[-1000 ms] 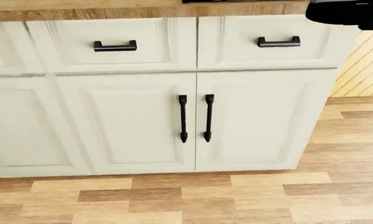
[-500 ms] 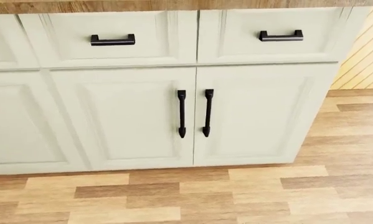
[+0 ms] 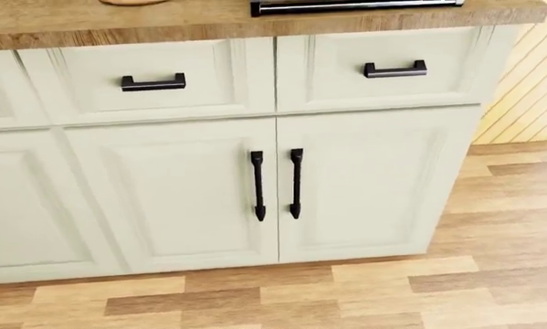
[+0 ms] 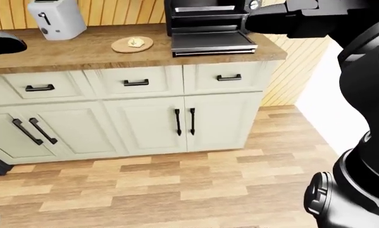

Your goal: Place the scone on the tray of the toaster oven.

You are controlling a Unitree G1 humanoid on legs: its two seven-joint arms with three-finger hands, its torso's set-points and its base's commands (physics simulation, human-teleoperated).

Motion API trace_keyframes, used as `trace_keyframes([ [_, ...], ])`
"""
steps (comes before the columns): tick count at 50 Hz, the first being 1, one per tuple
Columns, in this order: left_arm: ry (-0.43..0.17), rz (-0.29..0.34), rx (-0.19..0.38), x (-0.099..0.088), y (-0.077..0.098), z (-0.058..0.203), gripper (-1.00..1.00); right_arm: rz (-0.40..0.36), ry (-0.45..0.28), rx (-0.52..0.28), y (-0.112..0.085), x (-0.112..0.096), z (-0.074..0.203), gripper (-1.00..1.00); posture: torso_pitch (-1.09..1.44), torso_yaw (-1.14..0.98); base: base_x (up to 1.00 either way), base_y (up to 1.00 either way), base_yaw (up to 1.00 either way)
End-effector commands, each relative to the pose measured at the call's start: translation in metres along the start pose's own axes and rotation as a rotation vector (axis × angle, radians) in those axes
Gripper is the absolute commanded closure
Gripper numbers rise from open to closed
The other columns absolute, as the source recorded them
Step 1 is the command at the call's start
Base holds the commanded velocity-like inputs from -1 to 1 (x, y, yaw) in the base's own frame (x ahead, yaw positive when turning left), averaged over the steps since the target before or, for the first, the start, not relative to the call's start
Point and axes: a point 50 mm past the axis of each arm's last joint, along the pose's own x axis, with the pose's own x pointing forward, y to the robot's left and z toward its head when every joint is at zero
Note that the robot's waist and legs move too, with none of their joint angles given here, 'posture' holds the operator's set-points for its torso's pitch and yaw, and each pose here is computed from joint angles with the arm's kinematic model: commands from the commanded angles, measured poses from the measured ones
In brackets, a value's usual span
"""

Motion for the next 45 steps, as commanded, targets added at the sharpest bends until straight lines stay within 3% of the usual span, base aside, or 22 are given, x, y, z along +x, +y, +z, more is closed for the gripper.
trace_keyframes([
  [1, -0.062, 0.025, 0.002, -0.002, 0.005, 0.013, -1.0, 0.006, -0.051, -0.002, 0.001, -0.001, 0.009, -1.0, 0.0, 0.0, 0.15, 0.0, 0.0],
  [45, -0.059, 0.016, 0.003, -0.002, 0.002, 0.011, -1.0, 0.019, -0.02, -0.015, 0.005, 0.0, 0.0, -1.0, 0.0, 0.0, 0.16, 0.0, 0.0],
])
